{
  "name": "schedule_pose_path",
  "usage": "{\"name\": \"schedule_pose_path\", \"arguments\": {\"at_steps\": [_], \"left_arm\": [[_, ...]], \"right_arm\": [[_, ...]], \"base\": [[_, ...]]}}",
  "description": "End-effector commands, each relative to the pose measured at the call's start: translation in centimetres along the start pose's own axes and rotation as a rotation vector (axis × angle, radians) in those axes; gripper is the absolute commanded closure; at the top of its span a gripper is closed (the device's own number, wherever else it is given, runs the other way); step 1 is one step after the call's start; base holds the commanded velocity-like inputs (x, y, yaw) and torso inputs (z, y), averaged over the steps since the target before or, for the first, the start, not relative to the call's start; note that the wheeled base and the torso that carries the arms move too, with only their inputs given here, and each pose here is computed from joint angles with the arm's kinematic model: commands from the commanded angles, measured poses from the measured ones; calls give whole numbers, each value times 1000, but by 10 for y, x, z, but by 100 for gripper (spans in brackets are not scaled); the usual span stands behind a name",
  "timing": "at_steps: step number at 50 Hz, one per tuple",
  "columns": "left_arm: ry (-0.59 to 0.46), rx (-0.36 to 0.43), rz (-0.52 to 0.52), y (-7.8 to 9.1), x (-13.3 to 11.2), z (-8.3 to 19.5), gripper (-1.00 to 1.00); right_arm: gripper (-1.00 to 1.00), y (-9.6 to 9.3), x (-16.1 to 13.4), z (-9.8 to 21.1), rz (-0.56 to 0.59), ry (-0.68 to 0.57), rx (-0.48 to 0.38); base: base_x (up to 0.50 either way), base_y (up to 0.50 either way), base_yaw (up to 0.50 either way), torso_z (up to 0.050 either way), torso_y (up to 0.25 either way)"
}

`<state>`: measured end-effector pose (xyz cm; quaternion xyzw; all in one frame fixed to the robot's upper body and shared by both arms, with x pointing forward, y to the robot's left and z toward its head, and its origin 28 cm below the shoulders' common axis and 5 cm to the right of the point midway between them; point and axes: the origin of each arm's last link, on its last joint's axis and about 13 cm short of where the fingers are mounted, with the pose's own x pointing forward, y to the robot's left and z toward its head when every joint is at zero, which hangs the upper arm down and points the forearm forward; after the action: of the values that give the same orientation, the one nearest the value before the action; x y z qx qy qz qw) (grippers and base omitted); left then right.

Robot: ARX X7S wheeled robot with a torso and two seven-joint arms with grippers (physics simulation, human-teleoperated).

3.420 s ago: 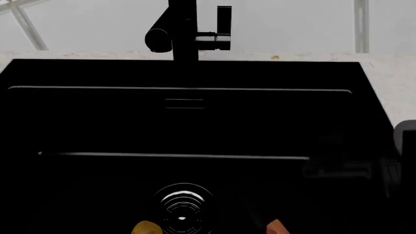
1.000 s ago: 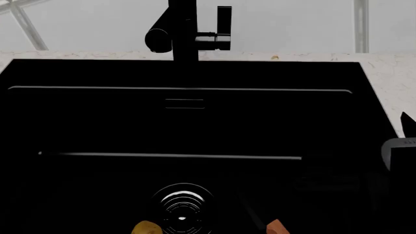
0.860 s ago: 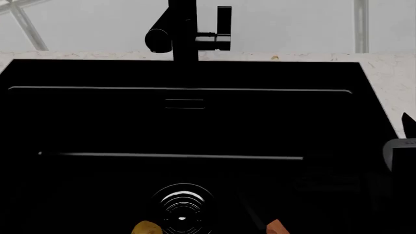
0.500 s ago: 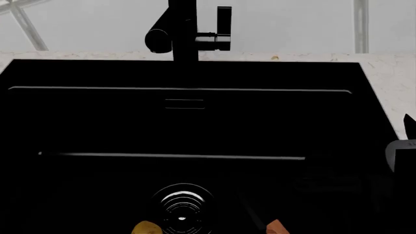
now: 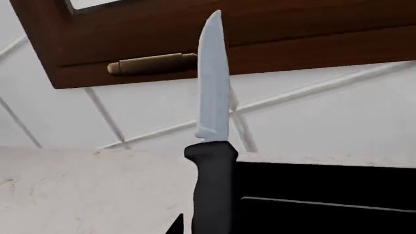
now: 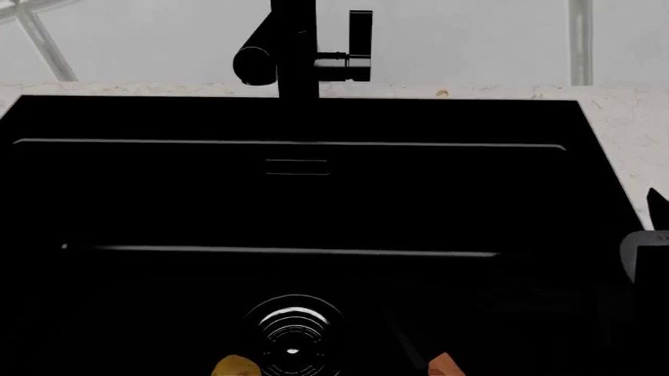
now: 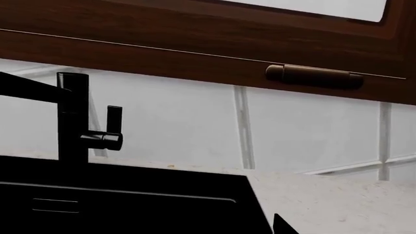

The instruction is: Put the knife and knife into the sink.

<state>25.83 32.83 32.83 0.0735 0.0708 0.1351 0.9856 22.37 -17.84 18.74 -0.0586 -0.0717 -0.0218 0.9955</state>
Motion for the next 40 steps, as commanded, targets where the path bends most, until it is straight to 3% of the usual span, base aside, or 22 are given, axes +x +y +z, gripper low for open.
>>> {"name": "schedule_pose_path", "arguments": {"at_steps": [1,3,9,11,32,40], "left_arm": [[-20,68,-281,-50,-7,5,100],[25,88,-364,-60,-5,-2,100],[125,99,-436,-75,8,-15,100],[164,138,-453,-79,11,-22,100],[517,369,-513,-86,24,-93,100],[606,349,-534,-94,37,-122,100]], "right_arm": [[-100,1,0,-1,2,0,6],[-100,0,0,0,3,-3,3],[-100,0,0,-2,0,-2,8],[-100,-1,-1,-2,-2,-3,11],[-100,-1,1,-7,-2,2,21],[-100,0,1,-6,5,1,22]], "base": [[0,0,0,0,0],[0,0,0,0,0],[0,0,0,0,0],[0,0,0,0,0],[0,0,0,0,0],[0,0,0,0,0]]}}
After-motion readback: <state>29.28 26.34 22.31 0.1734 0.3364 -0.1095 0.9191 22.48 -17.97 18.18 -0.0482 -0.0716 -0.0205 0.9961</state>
